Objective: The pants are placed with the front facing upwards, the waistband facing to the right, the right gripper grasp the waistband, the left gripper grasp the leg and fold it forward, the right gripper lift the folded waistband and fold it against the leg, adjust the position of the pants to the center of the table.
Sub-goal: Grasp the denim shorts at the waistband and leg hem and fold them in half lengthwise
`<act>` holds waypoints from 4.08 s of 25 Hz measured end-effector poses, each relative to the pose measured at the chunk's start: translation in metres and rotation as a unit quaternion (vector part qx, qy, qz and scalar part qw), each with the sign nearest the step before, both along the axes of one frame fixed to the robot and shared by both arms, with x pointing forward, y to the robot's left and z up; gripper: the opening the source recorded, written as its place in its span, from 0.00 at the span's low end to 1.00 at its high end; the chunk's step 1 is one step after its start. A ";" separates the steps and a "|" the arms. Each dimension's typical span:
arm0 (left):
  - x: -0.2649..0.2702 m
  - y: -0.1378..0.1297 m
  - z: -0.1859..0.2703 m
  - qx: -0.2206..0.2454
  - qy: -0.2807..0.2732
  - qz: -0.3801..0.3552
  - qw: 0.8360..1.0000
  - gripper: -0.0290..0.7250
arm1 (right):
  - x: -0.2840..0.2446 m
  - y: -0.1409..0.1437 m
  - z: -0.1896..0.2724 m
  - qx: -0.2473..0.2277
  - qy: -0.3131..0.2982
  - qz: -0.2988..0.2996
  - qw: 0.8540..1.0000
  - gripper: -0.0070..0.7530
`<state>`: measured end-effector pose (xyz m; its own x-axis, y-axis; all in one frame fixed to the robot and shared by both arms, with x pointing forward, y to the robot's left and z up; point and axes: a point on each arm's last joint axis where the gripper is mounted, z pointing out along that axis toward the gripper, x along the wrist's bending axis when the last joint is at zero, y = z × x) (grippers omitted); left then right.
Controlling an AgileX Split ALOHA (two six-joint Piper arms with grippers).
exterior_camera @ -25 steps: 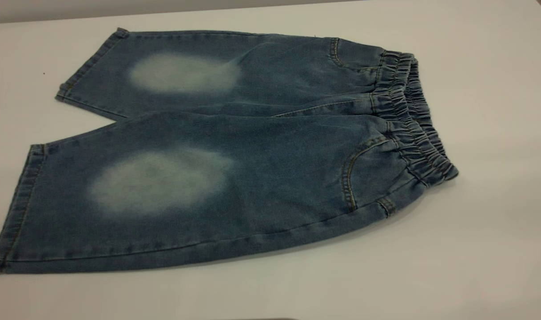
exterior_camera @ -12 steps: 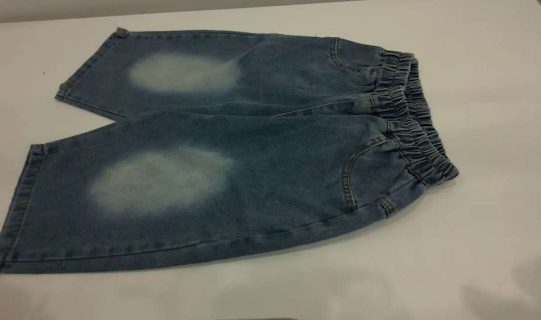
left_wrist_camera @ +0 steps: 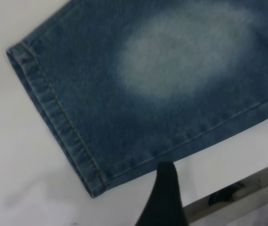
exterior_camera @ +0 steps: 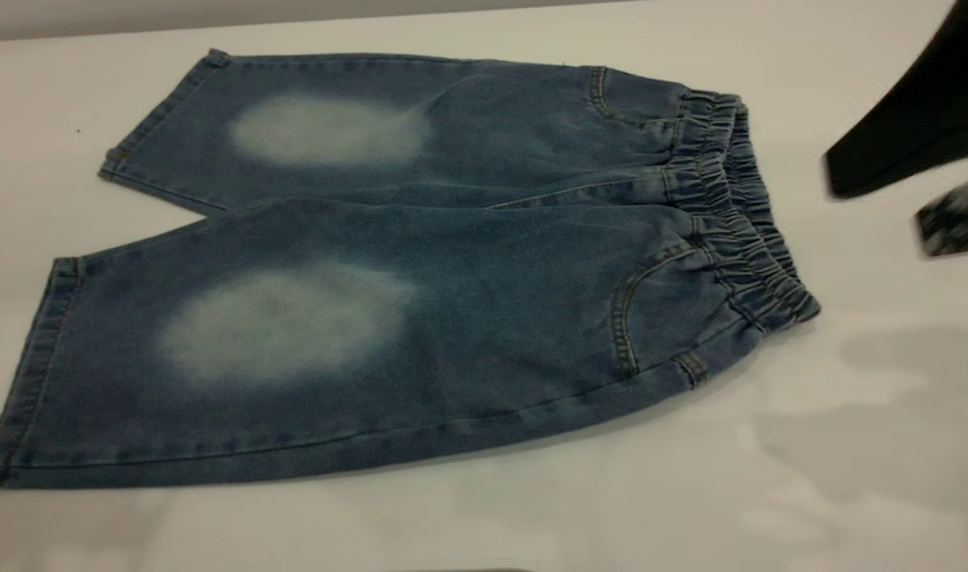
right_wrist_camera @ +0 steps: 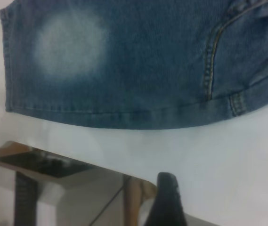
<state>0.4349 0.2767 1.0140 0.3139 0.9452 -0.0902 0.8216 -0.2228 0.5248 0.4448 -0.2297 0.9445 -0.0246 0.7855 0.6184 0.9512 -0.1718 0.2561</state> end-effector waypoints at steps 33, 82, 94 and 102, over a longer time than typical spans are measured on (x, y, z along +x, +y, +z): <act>0.021 -0.003 -0.022 -0.019 0.018 0.003 1.000 0.79 | 0.068 0.004 -0.130 0.010 0.066 -0.052 0.996 0.66; 0.018 0.010 -0.052 0.096 0.121 -0.084 0.984 0.79 | 0.079 0.004 -0.128 -0.018 -0.001 0.014 1.000 0.06; 0.033 0.022 -0.094 0.183 0.177 -0.158 0.954 0.79 | 0.079 0.004 -0.128 -0.018 -0.002 0.015 1.000 0.06; 0.045 0.017 -0.127 0.180 0.183 -0.197 0.946 0.79 | 0.079 0.004 -0.128 -0.018 -0.002 0.015 1.000 0.06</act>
